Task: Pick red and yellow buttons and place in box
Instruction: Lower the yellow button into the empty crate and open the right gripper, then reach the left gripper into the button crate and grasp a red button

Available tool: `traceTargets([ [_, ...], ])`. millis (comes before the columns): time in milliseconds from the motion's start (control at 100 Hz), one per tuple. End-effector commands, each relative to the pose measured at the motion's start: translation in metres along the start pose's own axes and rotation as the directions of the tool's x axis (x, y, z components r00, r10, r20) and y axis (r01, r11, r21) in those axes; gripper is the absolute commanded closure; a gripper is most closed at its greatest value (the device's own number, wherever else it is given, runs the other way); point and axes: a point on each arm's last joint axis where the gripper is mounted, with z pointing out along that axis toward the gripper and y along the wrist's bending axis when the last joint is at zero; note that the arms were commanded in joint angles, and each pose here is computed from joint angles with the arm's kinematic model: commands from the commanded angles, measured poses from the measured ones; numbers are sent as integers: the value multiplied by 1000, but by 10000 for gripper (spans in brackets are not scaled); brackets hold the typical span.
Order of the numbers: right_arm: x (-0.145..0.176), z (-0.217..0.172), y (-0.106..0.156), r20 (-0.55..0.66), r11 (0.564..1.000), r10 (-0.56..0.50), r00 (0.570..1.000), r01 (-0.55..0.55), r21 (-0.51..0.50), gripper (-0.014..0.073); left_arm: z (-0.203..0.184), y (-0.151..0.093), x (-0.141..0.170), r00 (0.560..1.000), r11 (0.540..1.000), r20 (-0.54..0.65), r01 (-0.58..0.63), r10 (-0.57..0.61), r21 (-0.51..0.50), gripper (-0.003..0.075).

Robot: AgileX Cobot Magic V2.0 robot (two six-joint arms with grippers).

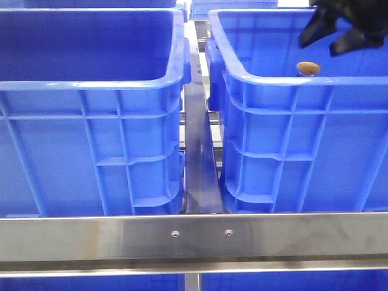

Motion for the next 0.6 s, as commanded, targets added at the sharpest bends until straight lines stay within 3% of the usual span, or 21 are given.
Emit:
traceTargets([
  [0,-18,-40,19,93,999,-18,995,22,-36,312,-13,-15,-9,998,999,59,-20,18,36,50],
  [210,6,-84,40,76,993,8,997,1,-115,666,-12,-12,-6,999,1000,27,-31,31,4,50],
  [370,24,-119,60,56,977,-9,998,21,-213,661,-12,-9,-4,1000,999,7,-30,30,-34,50],
  [590,45,-163,87,53,926,8,999,13,-378,661,-14,4,-2,999,984,-12,32,-35,-173,50],
])
